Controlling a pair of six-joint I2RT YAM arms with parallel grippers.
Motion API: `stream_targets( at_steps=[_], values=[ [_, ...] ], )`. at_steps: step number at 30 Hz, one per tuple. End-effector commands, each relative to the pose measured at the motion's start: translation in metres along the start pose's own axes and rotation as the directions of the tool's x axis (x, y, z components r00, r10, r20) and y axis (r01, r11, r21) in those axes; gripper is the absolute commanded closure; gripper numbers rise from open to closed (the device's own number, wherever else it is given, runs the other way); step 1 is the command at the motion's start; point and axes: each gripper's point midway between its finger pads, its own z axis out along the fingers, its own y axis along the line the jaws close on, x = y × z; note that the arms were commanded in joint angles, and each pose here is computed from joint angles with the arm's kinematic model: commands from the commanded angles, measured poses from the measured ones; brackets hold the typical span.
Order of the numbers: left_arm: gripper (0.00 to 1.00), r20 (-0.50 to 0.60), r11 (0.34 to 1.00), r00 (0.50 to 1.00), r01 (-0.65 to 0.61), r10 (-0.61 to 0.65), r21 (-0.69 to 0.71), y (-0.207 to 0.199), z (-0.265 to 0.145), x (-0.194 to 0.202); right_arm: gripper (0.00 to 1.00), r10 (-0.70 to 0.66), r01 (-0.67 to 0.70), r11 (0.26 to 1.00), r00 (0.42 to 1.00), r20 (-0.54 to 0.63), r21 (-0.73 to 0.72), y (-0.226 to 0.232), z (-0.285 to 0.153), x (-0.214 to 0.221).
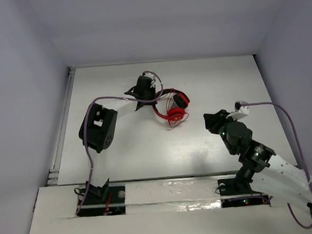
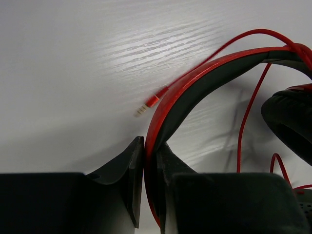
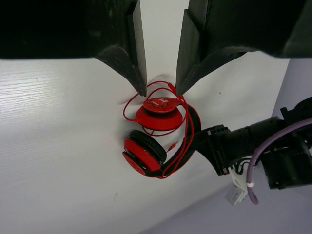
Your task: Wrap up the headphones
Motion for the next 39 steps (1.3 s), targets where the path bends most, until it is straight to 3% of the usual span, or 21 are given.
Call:
stream_targets(
  at_steps=[1,5,7,8,12,13,14,19,23,29,33,39],
  values=[
    [0.96,0.108,0.999,0.994,0.031,-0.032,0.012,-0.010,-0.006,-0.032,0.63,0.038,-0.037,0.999,0.997,0.066,-0.030,0.014,-0.003,-0.027],
    [0.69,0.096,0.999,0.995,0.018,-0.013,-0.046,-0.001,-0.009,-0.020,0.52,0.038,-0.036,0.999,0.998,0.058,-0.033,0.016,-0.001,-0.024],
    [0.63,0.094,0.998,0.995,0.022,-0.016,-0.064,0.004,-0.013,-0.016,0.51,0.037,-0.035,0.999,0.998,0.054,-0.037,0.018,-0.001,-0.024],
    [0.51,0.094,0.997,0.995,0.022,-0.015,-0.068,0.005,-0.014,-0.015,0.50,0.036,-0.034,0.999,0.998,0.054,-0.037,0.018,-0.001,-0.024],
    [0.32,0.118,0.996,0.993,0.034,-0.023,-0.086,0.004,-0.031,-0.019,0.42,0.038,-0.035,0.998,0.997,0.072,-0.052,0.023,-0.003,-0.034],
    [0.24,0.148,0.994,0.989,0.038,-0.024,-0.098,0.006,-0.044,-0.025,0.41,0.039,-0.035,0.998,0.996,0.077,-0.054,0.024,-0.004,-0.037],
    [0.01,0.154,0.995,0.988,0.036,-0.021,-0.098,0.004,-0.050,-0.021,0.38,0.038,-0.034,0.998,0.995,0.088,-0.056,0.026,-0.005,-0.042],
    [0.01,0.294,0.983,0.955,0.098,-0.049,-0.154,0.012,-0.108,-0.049,0.29,0.039,-0.031,0.997,0.992,0.123,-0.071,0.035,-0.008,-0.061],
    [0.01,0.425,0.978,0.900,0.162,-0.093,-0.129,0.011,-0.176,-0.077,0.23,0.035,-0.025,0.998,0.985,0.172,-0.061,0.037,-0.015,-0.085],
    [0.01,0.554,0.985,0.822,0.172,-0.133,-0.019,0.002,-0.269,-0.096,0.00,0.090,-0.073,0.995,0.963,0.255,-0.075,0.039,-0.042,-0.132],
    [0.01,0.577,0.990,0.808,0.141,-0.118,0.006,-0.001,-0.311,-0.091,0.00,0.112,-0.089,0.991,0.956,0.270,-0.096,0.039,-0.056,-0.149],
    [0.01,0.648,0.989,0.753,0.150,-0.117,0.005,0.013,-0.354,-0.082,0.00,0.061,-0.052,0.998,0.971,0.231,-0.046,0.030,-0.054,-0.137]
  ],
)
